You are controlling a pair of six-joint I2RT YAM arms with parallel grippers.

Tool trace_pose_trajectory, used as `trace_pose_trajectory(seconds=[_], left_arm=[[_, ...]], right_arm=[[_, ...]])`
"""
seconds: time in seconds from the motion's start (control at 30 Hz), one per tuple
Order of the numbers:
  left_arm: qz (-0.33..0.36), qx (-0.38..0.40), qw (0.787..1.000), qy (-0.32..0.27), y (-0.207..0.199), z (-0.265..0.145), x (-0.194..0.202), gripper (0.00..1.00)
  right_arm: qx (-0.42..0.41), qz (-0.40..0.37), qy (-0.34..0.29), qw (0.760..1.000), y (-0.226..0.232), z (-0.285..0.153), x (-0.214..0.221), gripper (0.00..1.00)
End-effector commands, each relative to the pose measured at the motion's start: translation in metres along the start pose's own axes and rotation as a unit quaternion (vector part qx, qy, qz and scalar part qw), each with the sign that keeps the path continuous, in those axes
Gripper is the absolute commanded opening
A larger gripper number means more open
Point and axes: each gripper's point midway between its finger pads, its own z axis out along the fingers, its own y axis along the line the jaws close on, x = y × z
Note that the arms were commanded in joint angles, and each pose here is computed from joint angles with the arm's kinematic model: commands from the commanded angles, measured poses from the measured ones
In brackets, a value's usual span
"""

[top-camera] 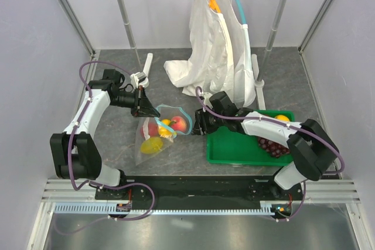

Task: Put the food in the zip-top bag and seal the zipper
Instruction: Adjust the zipper food storage bag at the center of the board.

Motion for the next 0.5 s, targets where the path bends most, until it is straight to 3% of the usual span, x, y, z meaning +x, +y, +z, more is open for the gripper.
trace_pose_trajectory(seconds=[0.0, 0.2, 0.37, 0.47], left_arm=[[0.039, 0.022, 0.999, -0.007, -0.013, -0.006, 0.001, 0.02], [0.036, 0.019, 0.999, -0.016, -0.007, -0.011, 0.001, 0.02], [0.035, 0.018, 0.999, -0.017, -0.005, -0.012, 0.002, 0.02], [0.033, 0.022, 0.999, -0.016, -0.005, -0.011, 0.002, 0.02]], right_arm=[[-0.016, -0.007, -0.041, 0.999, 0.01, 0.009, -0.031, 0.51], [-0.022, -0.005, -0.043, 0.999, 0.013, 0.018, -0.04, 0.51], [-0.026, -0.012, -0.032, 0.999, 0.019, 0.001, -0.035, 0.52], [-0.023, 0.023, -0.032, 0.999, 0.017, -0.01, -0.03, 0.53]])
